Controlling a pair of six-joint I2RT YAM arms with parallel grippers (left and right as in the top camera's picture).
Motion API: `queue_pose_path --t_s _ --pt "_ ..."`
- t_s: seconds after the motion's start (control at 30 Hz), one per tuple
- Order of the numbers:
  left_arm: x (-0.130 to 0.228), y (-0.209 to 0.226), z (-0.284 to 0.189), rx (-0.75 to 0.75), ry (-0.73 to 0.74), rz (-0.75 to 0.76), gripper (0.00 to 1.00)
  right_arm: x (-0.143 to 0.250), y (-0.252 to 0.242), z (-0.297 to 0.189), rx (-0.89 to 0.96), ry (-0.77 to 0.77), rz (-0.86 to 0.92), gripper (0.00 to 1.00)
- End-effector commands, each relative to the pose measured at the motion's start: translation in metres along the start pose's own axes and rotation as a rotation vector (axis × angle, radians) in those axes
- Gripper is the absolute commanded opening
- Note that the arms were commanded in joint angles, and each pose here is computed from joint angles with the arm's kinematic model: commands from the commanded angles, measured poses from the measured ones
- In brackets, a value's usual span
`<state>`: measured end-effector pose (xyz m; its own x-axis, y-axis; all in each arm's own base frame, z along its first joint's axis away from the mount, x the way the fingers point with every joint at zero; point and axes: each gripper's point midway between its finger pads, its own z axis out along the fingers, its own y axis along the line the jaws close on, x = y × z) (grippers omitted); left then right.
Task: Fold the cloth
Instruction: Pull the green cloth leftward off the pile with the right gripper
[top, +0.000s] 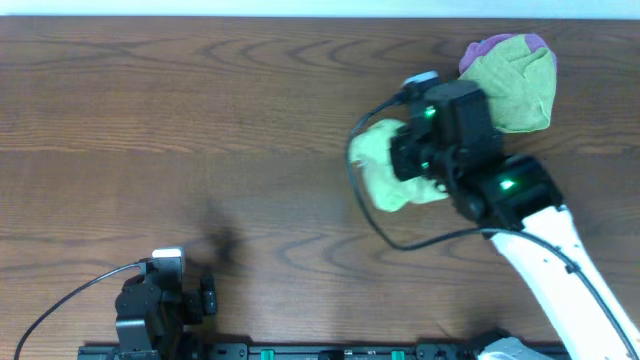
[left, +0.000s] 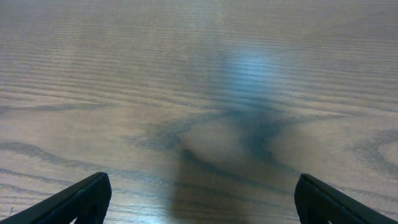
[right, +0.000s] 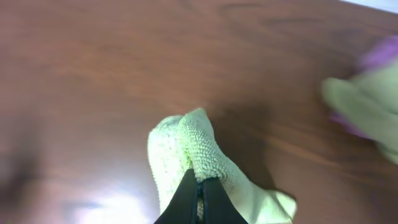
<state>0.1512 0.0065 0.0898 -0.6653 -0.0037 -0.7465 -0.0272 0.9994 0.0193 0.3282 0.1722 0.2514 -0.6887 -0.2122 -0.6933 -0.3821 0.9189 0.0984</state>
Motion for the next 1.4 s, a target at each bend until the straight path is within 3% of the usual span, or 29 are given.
queue_pose_path --t_s 0.0,0.2,0.43,0.6,0.77,0.8,0.87,0.97,1.17,1.37 --pt "0.015 0.001 0.005 -0.005 0.051 0.026 0.95 -0.003 0.057 -0.005 -0.188 -0.013 0.007 0.01" --pt "0.015 0.001 0.005 -0.005 0.051 0.026 0.95 -0.021 0.155 -0.018 -0.524 -0.088 -0.021 0.02" --pt "0.015 0.001 0.005 -0.005 0.051 0.026 0.95 -0.030 0.192 -0.018 -0.674 -0.116 -0.035 0.02" --pt "0.015 0.001 0.005 -0.005 0.051 0.026 0.95 -0.024 0.147 0.021 -0.484 -0.067 -0.014 0.02" --pt "0.015 0.001 0.005 -0.005 0.051 0.026 0.95 -0.020 0.001 0.051 0.055 -0.039 0.103 0.04" --pt "0.015 0.001 0.005 -0.005 0.051 0.026 0.96 -0.021 -0.036 0.049 0.175 -0.047 0.141 0.18" --pt "0.015 0.001 0.005 -0.005 0.051 0.026 0.95 -0.020 -0.097 0.039 0.347 -0.056 0.218 0.63" --pt "0.015 0.001 0.005 -0.005 0.051 0.026 0.95 -0.016 -0.138 0.030 0.368 -0.056 0.311 0.91" --pt "0.015 0.001 0.005 -0.005 0.051 0.026 0.95 -0.008 -0.123 0.031 0.183 -0.013 0.377 0.97" --pt "0.015 0.001 0.005 -0.005 0.051 0.026 0.95 0.023 -0.099 0.057 0.098 0.143 0.385 0.95"
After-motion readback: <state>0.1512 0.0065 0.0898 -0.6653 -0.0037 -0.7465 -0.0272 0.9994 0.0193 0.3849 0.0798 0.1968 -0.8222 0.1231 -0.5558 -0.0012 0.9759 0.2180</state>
